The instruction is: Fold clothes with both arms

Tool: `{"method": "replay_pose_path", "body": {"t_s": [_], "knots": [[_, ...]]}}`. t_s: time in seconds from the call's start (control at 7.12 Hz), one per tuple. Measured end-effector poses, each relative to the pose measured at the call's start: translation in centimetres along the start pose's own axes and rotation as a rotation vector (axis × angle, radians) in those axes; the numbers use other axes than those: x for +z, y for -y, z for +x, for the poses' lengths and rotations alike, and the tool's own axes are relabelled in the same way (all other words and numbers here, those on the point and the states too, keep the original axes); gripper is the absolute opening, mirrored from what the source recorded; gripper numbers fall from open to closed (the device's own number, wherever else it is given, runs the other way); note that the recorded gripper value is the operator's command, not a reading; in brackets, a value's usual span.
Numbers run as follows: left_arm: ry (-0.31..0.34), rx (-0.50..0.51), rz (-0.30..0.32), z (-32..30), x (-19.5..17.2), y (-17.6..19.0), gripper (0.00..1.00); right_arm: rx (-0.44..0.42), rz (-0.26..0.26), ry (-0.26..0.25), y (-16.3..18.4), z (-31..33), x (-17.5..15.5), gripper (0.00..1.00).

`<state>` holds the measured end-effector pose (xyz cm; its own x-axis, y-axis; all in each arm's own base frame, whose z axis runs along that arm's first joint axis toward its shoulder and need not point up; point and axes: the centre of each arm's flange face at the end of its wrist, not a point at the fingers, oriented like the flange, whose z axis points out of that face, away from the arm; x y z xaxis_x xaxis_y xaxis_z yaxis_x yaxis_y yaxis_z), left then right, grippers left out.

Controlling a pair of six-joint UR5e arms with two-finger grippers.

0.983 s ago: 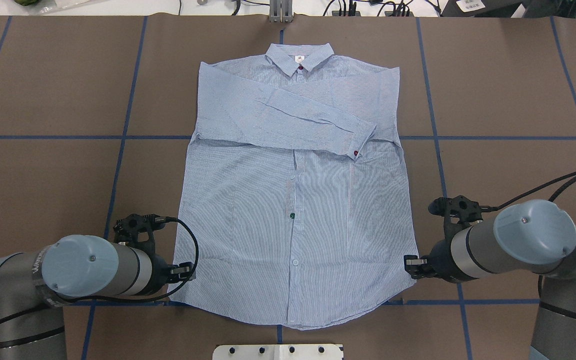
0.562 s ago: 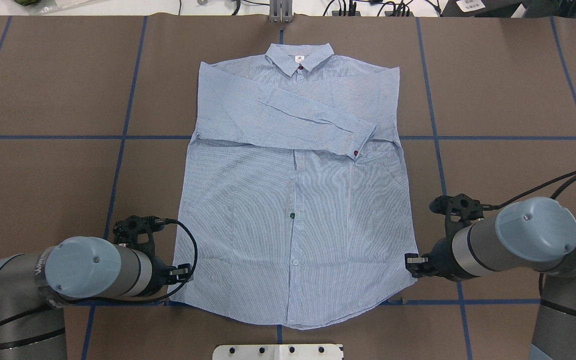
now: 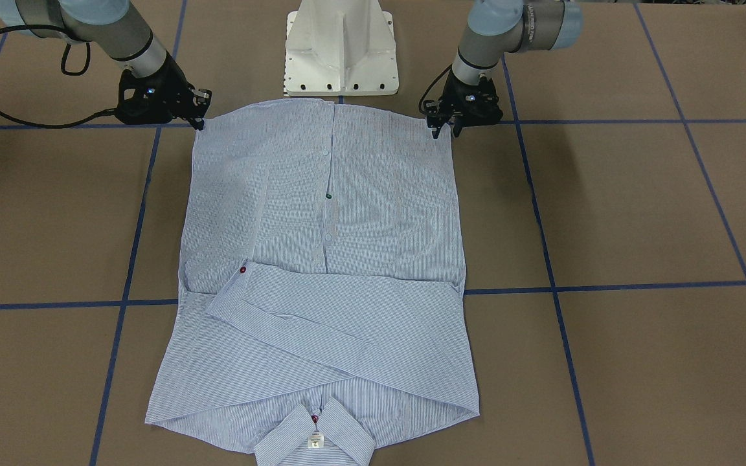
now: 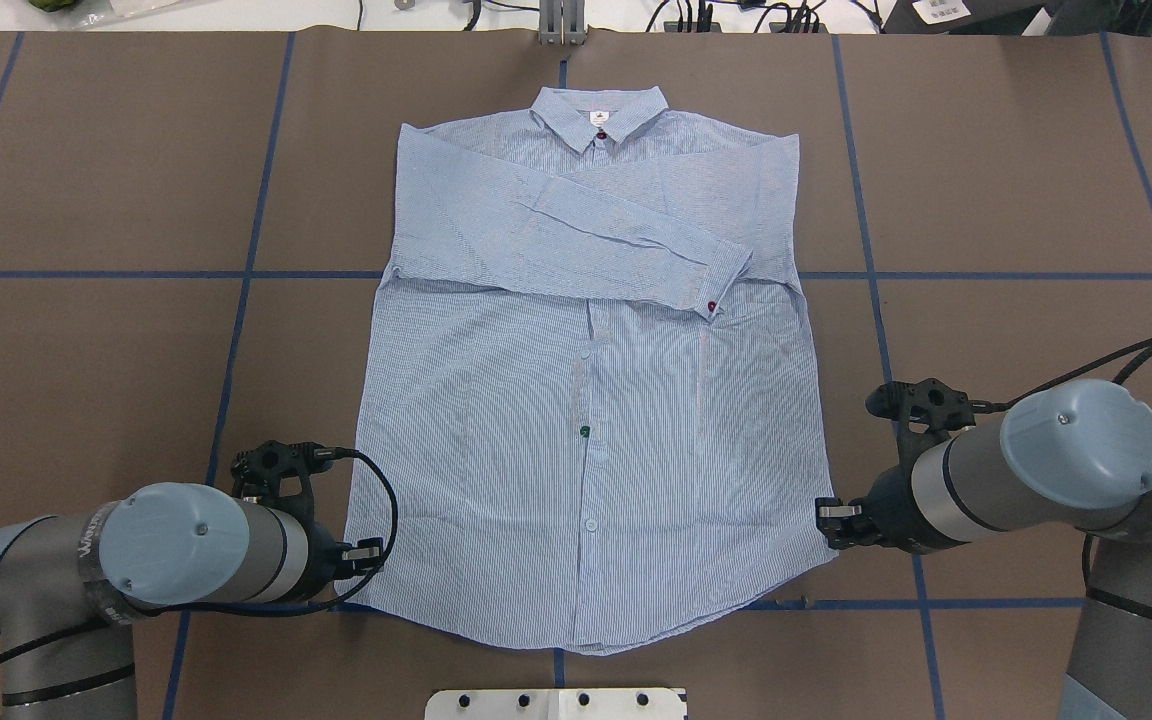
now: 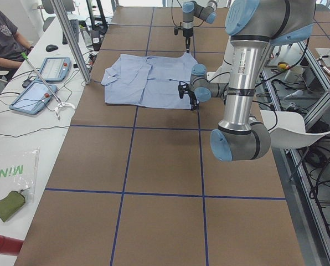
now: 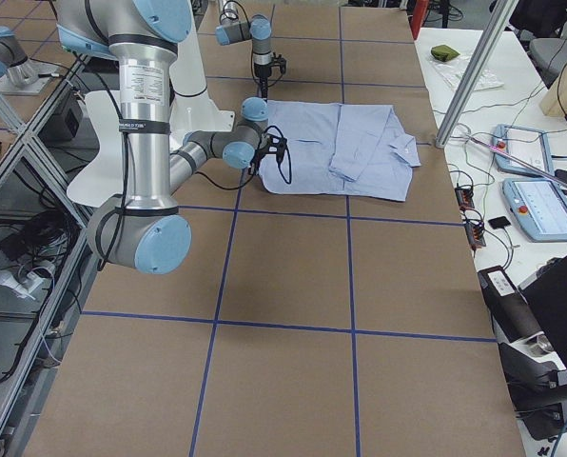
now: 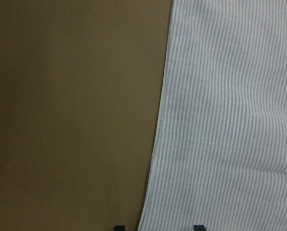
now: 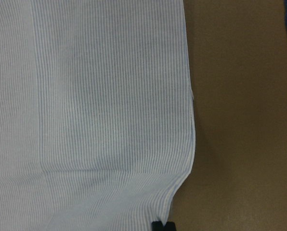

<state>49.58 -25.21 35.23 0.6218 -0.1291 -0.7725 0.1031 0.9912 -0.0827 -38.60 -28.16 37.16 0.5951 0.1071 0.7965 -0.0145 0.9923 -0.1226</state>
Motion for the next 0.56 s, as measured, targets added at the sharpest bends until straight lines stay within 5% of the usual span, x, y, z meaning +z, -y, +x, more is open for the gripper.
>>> {"method": "replay_pose_path", "body": {"t_s": [0.28, 0.56], "knots": [[0.002, 0.0, -0.002, 0.08, 0.03, -0.08, 0.0, 0.002, 0.001, -0.001, 0.09, 0.08, -0.03, 0.0], [-0.006, -0.001, -0.001, 0.22, -0.43, -0.04, 0.0, 0.003, 0.003, -0.001, 0.16, 0.14, -0.08, 0.0]]}}
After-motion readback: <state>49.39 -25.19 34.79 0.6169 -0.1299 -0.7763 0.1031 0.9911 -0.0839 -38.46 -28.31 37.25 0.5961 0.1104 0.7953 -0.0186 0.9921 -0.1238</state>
